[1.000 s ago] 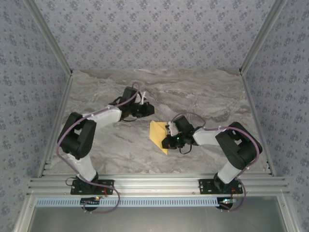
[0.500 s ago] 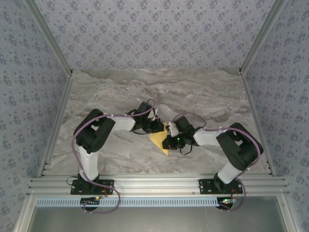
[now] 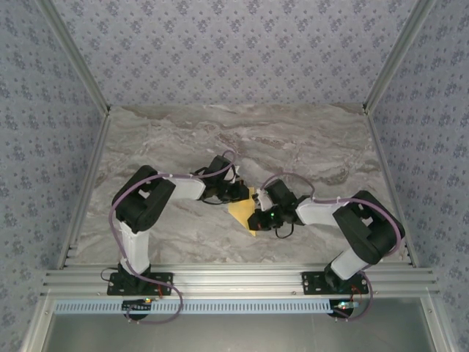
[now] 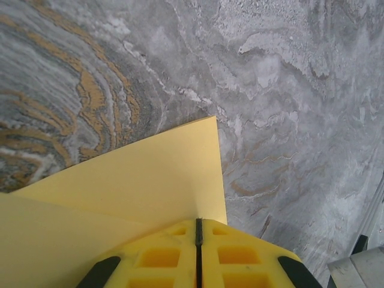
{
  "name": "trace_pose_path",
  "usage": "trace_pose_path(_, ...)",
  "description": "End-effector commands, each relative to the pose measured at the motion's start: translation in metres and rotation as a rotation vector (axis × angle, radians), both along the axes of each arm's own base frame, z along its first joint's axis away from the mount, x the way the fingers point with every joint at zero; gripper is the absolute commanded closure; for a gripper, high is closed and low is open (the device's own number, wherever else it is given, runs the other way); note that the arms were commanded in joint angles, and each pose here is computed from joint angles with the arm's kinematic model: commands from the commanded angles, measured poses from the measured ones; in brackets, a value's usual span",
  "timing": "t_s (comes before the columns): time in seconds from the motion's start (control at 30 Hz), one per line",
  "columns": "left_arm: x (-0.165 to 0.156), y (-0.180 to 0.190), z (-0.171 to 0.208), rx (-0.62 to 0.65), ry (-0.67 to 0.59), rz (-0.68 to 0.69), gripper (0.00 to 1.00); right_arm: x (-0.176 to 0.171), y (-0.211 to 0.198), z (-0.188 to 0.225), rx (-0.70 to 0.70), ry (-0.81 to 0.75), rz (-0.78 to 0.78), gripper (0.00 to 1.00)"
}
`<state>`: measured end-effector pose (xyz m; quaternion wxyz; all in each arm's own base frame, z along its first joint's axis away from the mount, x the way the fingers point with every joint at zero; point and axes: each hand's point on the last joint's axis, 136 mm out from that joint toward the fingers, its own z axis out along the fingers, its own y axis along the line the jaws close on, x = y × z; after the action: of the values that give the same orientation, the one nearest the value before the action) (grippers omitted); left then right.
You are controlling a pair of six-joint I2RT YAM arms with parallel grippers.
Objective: Fold a paper plane with a square sheet of paper (fold left side to right side)
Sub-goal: Fourth fold the wing at the center of the table.
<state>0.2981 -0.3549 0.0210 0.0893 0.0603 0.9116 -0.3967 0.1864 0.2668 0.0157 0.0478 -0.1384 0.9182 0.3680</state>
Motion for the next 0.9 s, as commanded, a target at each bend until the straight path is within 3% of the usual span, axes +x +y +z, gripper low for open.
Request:
trace_pose_path(0.0, -0.002, 0.035, -0.05, 0.16, 0.048, 0.069, 0.92, -0.051, -0.033, -0.03, -0.154, 0.175, 0.038, 1.0)
trace_pose_path(0.87, 0.001, 0.046, -0.059, 0.187, 0.061, 0.092, 0.93, -0.074, -0.052, -0.032, -0.223, 0.225, 0.077, 1.0)
